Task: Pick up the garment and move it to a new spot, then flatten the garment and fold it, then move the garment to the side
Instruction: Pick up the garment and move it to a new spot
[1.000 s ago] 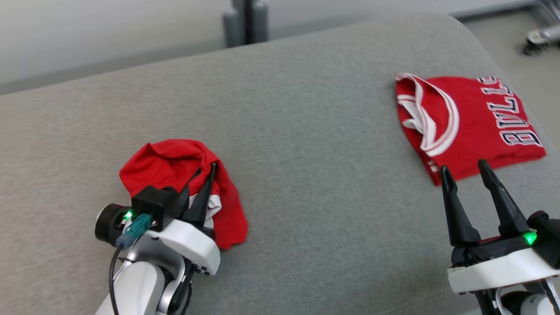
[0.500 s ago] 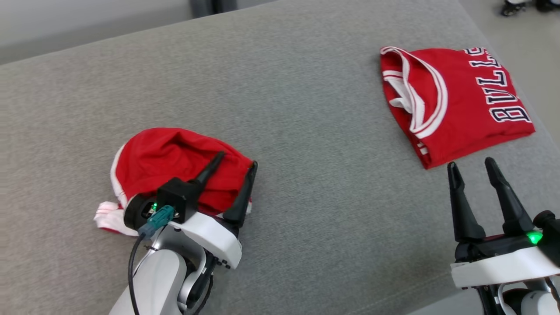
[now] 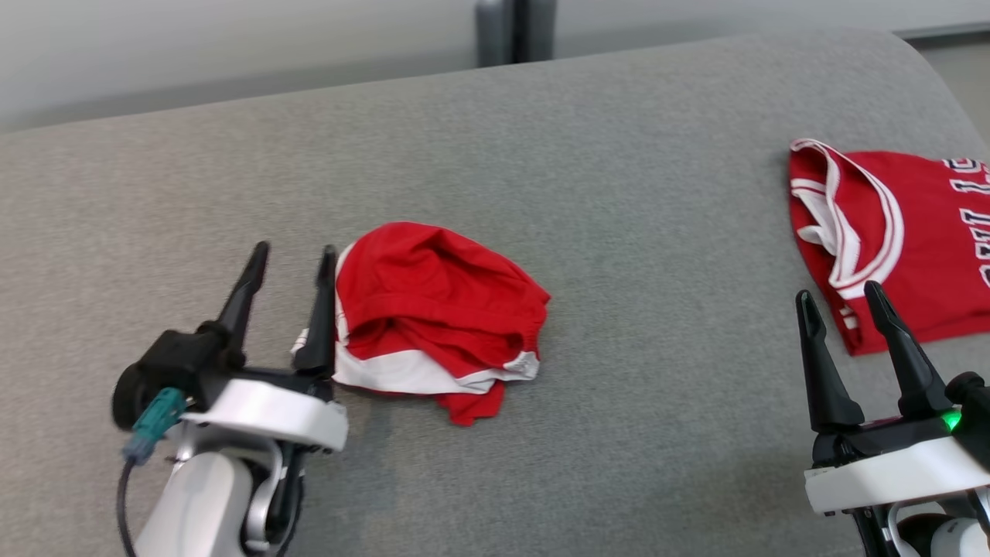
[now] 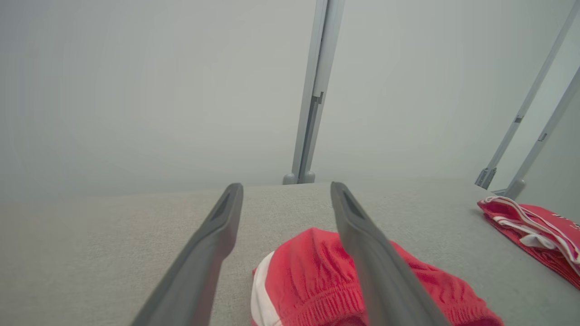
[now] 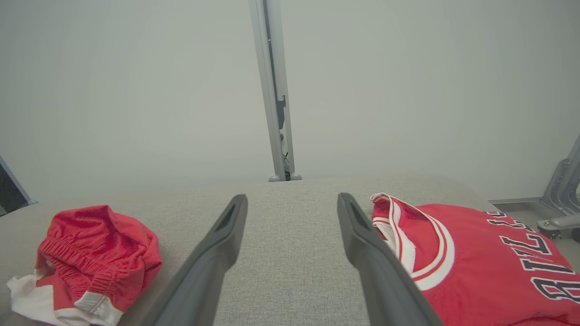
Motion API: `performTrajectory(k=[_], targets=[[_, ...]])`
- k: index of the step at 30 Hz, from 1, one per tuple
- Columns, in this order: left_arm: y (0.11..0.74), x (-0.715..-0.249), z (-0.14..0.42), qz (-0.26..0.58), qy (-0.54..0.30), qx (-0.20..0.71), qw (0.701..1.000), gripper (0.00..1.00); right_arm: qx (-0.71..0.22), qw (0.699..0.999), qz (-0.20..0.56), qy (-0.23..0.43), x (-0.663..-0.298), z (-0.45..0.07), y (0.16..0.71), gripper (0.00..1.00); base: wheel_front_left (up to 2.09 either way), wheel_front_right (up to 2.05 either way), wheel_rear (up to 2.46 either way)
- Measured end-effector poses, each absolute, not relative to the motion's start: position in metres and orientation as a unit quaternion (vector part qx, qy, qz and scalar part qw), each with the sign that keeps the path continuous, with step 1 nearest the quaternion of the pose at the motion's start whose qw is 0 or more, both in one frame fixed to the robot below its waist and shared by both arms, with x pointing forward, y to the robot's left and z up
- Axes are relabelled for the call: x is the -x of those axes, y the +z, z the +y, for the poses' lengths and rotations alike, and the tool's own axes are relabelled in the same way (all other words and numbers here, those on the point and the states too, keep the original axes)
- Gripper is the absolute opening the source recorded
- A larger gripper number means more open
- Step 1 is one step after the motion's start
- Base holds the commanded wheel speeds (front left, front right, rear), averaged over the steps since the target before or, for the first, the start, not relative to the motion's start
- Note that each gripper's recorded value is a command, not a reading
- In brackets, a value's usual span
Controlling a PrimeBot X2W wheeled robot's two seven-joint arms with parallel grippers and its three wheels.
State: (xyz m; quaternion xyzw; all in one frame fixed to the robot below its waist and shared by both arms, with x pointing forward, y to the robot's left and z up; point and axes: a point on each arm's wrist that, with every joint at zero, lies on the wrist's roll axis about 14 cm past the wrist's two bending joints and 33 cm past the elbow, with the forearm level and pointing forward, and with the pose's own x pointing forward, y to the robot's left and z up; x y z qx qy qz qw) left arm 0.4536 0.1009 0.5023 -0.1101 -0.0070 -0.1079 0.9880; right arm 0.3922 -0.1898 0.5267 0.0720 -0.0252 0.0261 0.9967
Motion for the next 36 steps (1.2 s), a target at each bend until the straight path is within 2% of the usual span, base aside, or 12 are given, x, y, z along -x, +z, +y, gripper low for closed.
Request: performTrajectory(k=[11, 24, 36], targets=[[0.513, -0.411, 0.192, -0.026, 0.011, 0.085, 0.996, 1.0, -0.072, 0.994, -0.024, 0.074, -0.394, -0.163, 0.534, 1.0, 0.0, 0.0, 0.0], [0.534, -0.364, 0.193, -0.032, 0.005, 0.064, 0.997, 1.0, -0.063, 0.994, -0.022, 0.087, -0.369, -0.157, 0.541, 1.0, 0.0, 0.0, 0.0], [0.542, -0.347, 0.183, -0.027, -0.01, 0.061, 0.998, 1.0, -0.057, 0.995, -0.017, 0.08, -0.351, -0.162, 0.543, 1.0, 0.0, 0.0, 0.0]])
